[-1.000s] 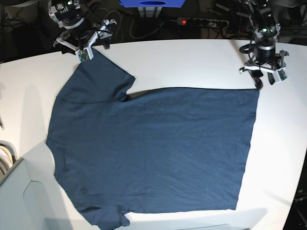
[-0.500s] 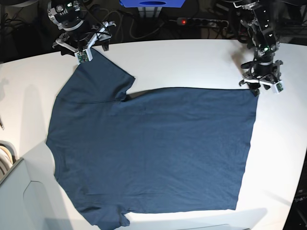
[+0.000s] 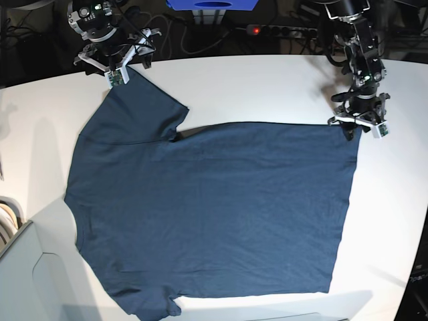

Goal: Fold the T-shirt properly
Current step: 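Grasp the shirt corners with both grippers and pull them apart to flatten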

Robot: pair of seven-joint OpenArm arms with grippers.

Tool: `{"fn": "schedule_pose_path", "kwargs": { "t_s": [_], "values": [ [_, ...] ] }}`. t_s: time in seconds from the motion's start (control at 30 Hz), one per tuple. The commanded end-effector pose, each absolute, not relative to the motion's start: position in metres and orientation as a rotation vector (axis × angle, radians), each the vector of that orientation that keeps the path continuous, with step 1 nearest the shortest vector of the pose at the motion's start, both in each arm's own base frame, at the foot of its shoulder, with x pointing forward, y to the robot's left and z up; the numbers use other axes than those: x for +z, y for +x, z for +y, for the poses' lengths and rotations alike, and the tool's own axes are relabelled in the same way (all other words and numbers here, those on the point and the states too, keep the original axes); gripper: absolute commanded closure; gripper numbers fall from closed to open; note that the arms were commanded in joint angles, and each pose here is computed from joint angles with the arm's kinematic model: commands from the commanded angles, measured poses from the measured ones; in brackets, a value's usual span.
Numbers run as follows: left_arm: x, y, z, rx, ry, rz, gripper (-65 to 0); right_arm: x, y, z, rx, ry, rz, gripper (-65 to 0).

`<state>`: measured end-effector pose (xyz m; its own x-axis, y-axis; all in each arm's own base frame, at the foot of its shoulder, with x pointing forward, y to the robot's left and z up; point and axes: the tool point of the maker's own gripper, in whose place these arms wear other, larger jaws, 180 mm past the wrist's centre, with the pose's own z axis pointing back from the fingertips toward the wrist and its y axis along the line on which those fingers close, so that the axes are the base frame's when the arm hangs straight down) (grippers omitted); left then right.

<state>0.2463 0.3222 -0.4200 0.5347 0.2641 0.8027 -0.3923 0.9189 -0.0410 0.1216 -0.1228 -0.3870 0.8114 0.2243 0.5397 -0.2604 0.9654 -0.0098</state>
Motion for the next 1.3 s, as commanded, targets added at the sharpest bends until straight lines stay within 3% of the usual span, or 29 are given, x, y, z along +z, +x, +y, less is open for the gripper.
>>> {"fn": "schedule_pose_path", "kwargs": {
  "t_s": [0.0,0.23,0.53,1.0,1.1,1.27],
  "values": [
    [-0.418,0.247,0.325,0.391,0.152,-0.925,-21.7,-0.382,0.124,-0.121,0.267,0.072,-0.591,-46.8],
    [-0.416,0.248,0.323,0.393,0.149,-0.932,-0.5,-0.375,0.142,-0.121,0.265,0.067,-0.643,-46.9],
    [-0.417,0.246,0.323,0.393,0.150,-0.928,0.0,-0.371,0.170,-0.126,0.263,0.046,-0.696,-47.5],
    [-0.424,0.233,0.323,0.392,0.155,-0.898,0.0,-0.427,0.167,-0.142,0.243,0.024,-0.574,-46.5],
    [-0.425,0.232,0.323,0.391,0.156,-0.896,0.0,-0.437,0.160,-0.145,0.238,0.023,-0.542,-39.2],
    [-0.425,0.230,0.323,0.391,0.157,-0.893,0.0,-0.449,0.150,-0.148,0.232,0.021,-0.498,-13.6]
  ]
}}
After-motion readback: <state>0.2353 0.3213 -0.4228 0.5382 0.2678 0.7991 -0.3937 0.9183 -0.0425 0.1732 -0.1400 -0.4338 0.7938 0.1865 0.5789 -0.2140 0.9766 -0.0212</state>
